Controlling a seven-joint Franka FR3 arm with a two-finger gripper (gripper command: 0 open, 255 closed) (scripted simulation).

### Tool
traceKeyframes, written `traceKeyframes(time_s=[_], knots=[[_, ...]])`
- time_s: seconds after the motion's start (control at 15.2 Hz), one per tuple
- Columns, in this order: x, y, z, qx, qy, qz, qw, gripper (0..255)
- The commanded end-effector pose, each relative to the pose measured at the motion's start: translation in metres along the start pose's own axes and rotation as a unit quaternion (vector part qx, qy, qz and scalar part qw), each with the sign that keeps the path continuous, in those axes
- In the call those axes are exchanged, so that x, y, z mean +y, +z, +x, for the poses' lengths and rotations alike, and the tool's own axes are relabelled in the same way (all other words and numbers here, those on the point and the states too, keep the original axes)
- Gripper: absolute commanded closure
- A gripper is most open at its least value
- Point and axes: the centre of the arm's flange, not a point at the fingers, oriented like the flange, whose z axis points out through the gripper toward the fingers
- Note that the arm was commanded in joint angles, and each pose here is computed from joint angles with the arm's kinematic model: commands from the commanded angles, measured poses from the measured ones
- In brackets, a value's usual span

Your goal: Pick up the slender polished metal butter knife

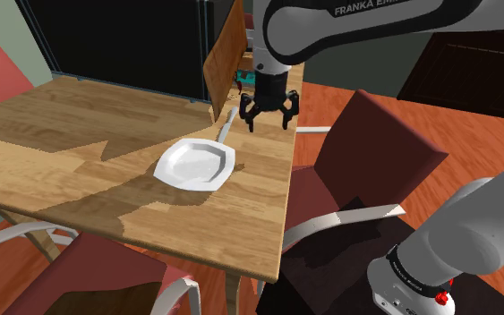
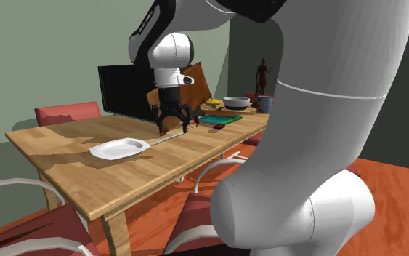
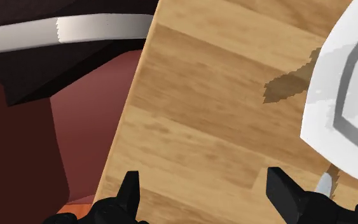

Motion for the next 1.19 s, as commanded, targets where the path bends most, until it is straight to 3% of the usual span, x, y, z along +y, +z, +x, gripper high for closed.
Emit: traceKeyframes(time_s=[0.0,0.26,0.59,1.12], knots=[[-0.022,0.003,0.014,0.002,0.028,0.003,0.9996,0],[-0.062,0.008,0.044,0.006,0.079,0.008,0.9968,0],[-0.108,0.014,0.088,0.012,0.143,0.013,0.9895,0],[-0.115,0.052,0.093,0.013,0.15,0.014,0.9886,0]])
